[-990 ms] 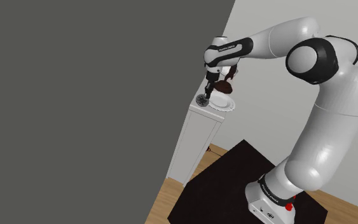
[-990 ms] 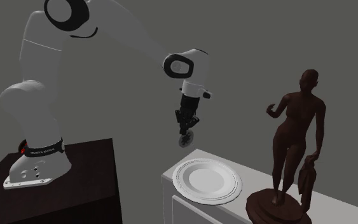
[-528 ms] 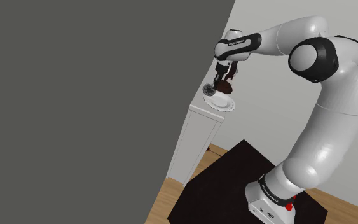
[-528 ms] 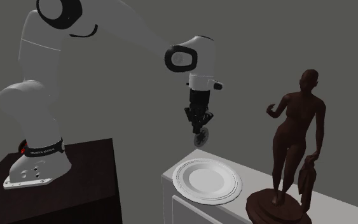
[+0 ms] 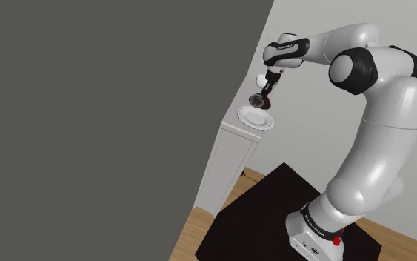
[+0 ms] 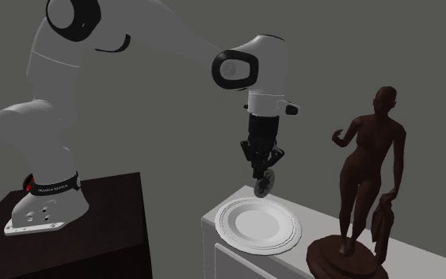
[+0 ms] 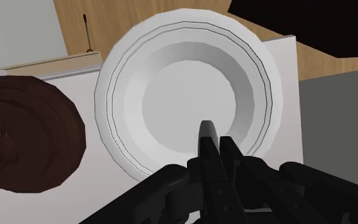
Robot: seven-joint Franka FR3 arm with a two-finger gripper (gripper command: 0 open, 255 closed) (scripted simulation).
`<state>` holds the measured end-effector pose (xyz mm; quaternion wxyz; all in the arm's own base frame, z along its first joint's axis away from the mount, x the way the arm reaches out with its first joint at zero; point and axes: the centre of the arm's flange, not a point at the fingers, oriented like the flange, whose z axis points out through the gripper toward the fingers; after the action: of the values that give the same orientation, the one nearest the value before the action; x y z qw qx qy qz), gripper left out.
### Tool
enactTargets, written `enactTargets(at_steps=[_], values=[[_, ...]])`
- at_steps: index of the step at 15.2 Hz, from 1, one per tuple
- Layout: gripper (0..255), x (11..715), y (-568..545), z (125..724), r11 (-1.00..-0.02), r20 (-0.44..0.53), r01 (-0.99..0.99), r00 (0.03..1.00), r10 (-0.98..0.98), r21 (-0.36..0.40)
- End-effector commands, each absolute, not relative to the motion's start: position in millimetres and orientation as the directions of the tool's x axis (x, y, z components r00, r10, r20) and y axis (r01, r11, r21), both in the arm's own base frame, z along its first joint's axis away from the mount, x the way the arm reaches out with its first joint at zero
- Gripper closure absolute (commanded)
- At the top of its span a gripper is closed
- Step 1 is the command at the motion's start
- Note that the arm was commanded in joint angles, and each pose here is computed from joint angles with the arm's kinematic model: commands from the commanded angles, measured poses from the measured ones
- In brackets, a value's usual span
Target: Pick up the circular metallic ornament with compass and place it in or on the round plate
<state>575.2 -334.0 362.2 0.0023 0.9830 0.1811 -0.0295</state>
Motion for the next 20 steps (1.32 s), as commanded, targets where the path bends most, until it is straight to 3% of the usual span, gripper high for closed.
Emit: enactTargets(at_steps=[1, 20], values=[[255, 571, -347, 360, -0.934, -0.059, 0.357, 0.932, 0.357, -0.006], [255, 571, -347, 278, -0.934, -0.059, 0.357, 0.932, 0.357, -0.006]])
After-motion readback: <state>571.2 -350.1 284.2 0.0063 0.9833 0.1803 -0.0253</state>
